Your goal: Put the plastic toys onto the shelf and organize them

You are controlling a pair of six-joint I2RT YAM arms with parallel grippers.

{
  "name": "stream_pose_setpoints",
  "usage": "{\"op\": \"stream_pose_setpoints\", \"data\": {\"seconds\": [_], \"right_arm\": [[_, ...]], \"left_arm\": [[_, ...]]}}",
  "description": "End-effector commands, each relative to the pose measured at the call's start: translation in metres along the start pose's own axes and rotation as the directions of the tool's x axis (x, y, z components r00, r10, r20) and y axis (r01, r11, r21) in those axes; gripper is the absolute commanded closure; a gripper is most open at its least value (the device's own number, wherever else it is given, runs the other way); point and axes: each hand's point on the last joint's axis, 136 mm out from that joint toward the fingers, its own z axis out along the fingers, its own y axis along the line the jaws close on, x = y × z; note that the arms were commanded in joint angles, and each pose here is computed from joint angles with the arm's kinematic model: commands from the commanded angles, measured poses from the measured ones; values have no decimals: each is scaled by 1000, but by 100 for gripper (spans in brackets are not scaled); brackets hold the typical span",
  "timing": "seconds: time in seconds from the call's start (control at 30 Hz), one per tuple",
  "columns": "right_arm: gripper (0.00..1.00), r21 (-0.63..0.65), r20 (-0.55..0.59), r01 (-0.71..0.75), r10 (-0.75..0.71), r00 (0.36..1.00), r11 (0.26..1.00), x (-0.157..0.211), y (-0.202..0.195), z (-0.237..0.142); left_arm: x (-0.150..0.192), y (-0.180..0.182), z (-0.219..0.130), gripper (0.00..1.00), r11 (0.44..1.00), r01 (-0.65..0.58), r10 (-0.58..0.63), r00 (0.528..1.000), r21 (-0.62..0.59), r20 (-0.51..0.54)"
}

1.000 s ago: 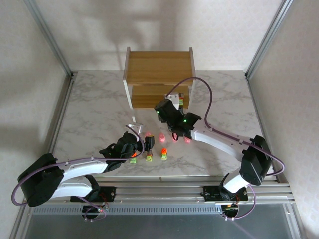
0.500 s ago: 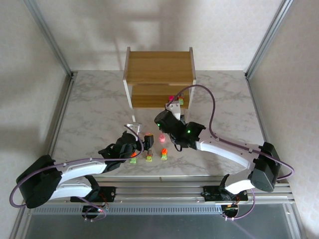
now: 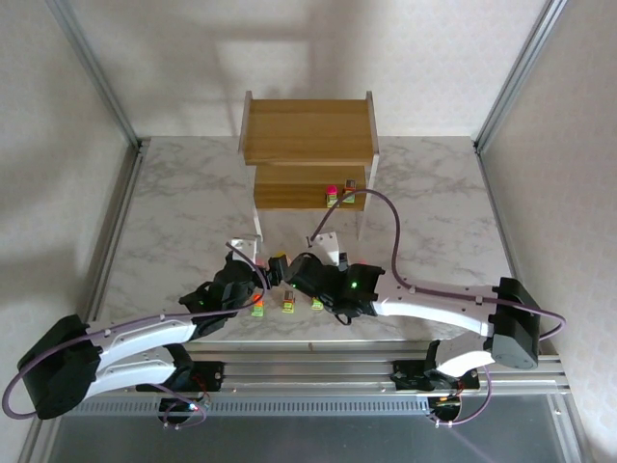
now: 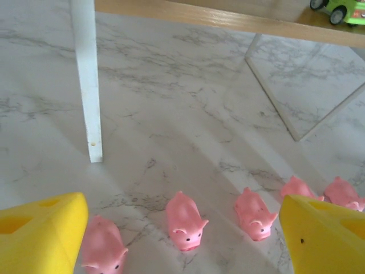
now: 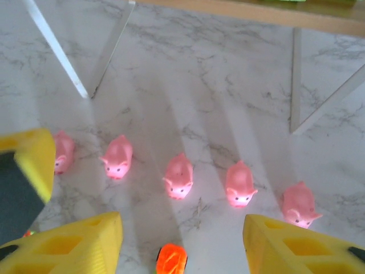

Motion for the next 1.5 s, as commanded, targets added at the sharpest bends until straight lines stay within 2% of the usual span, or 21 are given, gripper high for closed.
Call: {"op": "stream_pose_setpoints", "data": {"seconds": [0.0, 0.47, 0.67, 1.03, 1.47], "right_arm": [[42, 34, 2, -27, 27, 1000, 999, 13, -8, -6], [43, 21, -106, -55, 57, 993, 998, 79, 4, -1], [43, 21, -174, -77, 80, 982, 997, 102, 13, 10], [42, 66, -246, -90, 103, 964, 994, 132, 26, 32], [44, 105, -252, -121, 144, 957, 987, 140, 25, 58]], "left_arm": [[5, 14, 1, 13, 998, 0, 0, 1000, -57, -6], [18, 14, 13, 14, 997, -20, 15, 997, -69, -74], [16, 16, 12, 13, 997, -10, 5, 998, -71, -67], [17, 16, 13, 13, 998, -4, -1, 997, -67, -72], [18, 15, 14, 13, 998, 0, -5, 997, -60, -76]]}}
